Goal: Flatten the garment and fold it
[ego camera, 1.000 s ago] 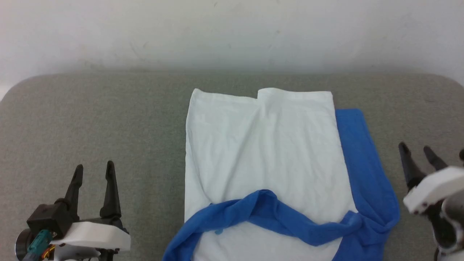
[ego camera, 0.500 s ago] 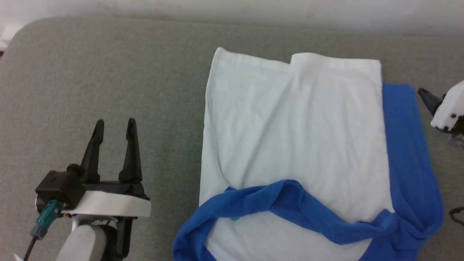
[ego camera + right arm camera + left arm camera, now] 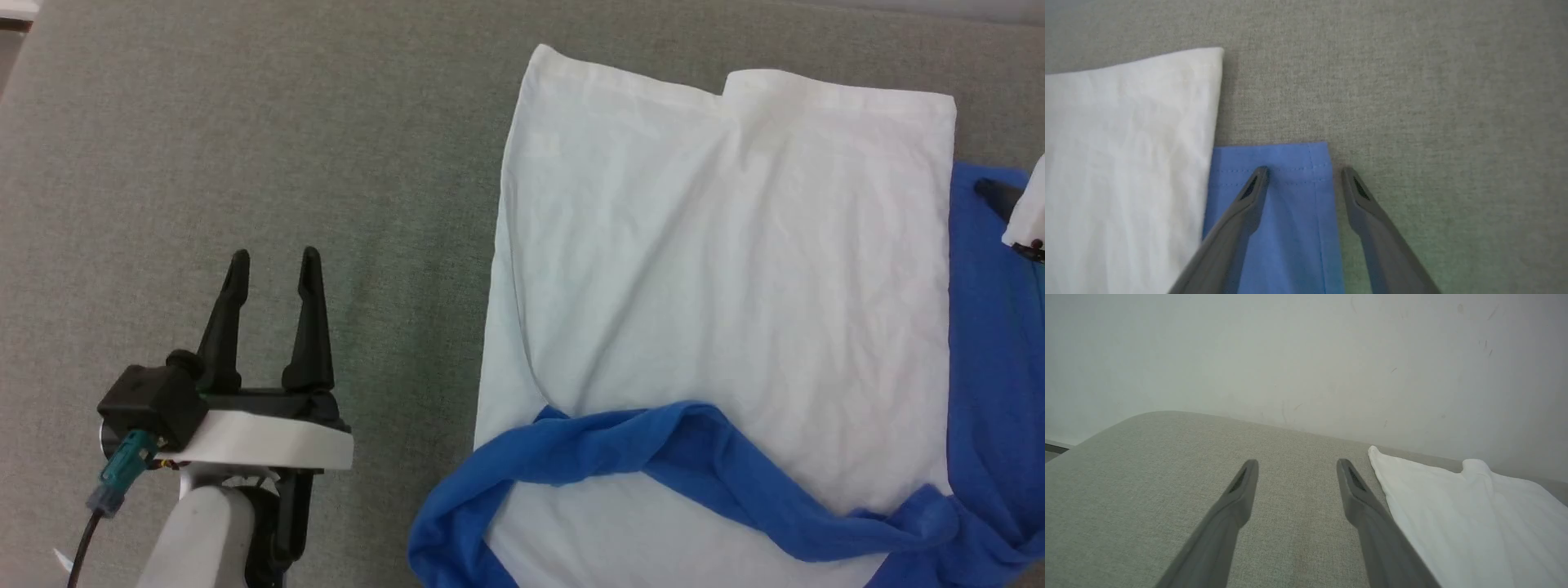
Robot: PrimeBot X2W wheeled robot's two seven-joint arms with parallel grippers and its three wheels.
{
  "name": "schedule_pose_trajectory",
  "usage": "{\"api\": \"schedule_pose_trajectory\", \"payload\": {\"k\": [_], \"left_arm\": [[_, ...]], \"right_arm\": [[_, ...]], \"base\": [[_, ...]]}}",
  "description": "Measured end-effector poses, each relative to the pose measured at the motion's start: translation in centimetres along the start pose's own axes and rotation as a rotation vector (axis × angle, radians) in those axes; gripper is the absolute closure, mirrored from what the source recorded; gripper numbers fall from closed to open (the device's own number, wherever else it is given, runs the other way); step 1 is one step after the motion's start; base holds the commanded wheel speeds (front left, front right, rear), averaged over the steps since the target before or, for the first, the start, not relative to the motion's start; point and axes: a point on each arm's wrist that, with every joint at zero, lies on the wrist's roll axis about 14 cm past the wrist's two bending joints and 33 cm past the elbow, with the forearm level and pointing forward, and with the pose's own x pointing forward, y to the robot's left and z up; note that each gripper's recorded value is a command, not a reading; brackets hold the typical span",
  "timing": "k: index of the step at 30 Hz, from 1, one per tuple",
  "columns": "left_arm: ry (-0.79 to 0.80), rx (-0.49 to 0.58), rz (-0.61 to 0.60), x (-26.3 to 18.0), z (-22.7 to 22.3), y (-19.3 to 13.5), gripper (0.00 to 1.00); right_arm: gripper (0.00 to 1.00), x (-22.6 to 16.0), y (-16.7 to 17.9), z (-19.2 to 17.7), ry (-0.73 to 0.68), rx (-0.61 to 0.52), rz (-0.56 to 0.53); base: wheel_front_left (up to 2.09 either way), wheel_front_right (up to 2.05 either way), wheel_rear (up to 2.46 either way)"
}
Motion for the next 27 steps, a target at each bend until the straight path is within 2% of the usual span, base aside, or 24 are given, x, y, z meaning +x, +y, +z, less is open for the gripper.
{"api": "schedule_pose_trajectory", "payload": {"k": [1, 3, 6, 9, 13, 18, 22, 27], "left_arm": [[0.000, -0.004, -0.002, 0.0, 0.0, -0.1, 0.00], [-0.002, -0.008, -0.003, -0.1, 0.0, -0.2, 0.00], [-0.005, -0.011, 0.000, 0.0, -0.1, -0.2, 0.00], [-0.010, -0.006, 0.000, 0.0, 0.1, -0.2, 0.00], [-0.022, -0.005, -0.005, -0.4, 0.6, -0.3, 0.00], [-0.025, -0.015, -0.011, -1.6, 0.9, -0.5, 0.00], [-0.044, -0.029, -0.026, -2.7, 1.7, -1.0, 0.00], [-0.059, -0.042, -0.046, -4.0, 2.7, -1.7, 0.00]], "right_arm": [[1.00, -0.1, 0.0, -0.1, 0.017, 0.003, 0.001], [1.00, -0.3, 0.2, -0.3, 0.046, 0.037, 0.016], [1.00, -0.6, 0.7, -0.2, 0.015, 0.045, 0.030], [1.00, -1.4, 0.3, 1.1, -0.094, 0.031, 0.019], [1.00, -4.2, -1.3, 5.1, -0.343, 0.057, -0.007], [1.00, -11.1, -2.0, 11.7, -0.713, -0.007, -0.039], [1.00, -15.2, 0.1, 12.3, -0.842, -0.087, -0.004], [1.00, -20.0, 4.9, 10.5, -0.947, -0.189, 0.094]], "base": [[0.00, 0.00, 0.00], [0.00, 0.00, 0.00], [0.00, 0.00, 0.00], [0.00, 0.00, 0.00], [0.00, 0.00, 0.00], [0.00, 0.00, 0.00], [0.00, 0.00, 0.00], [0.00, 0.00, 0.00]]}}
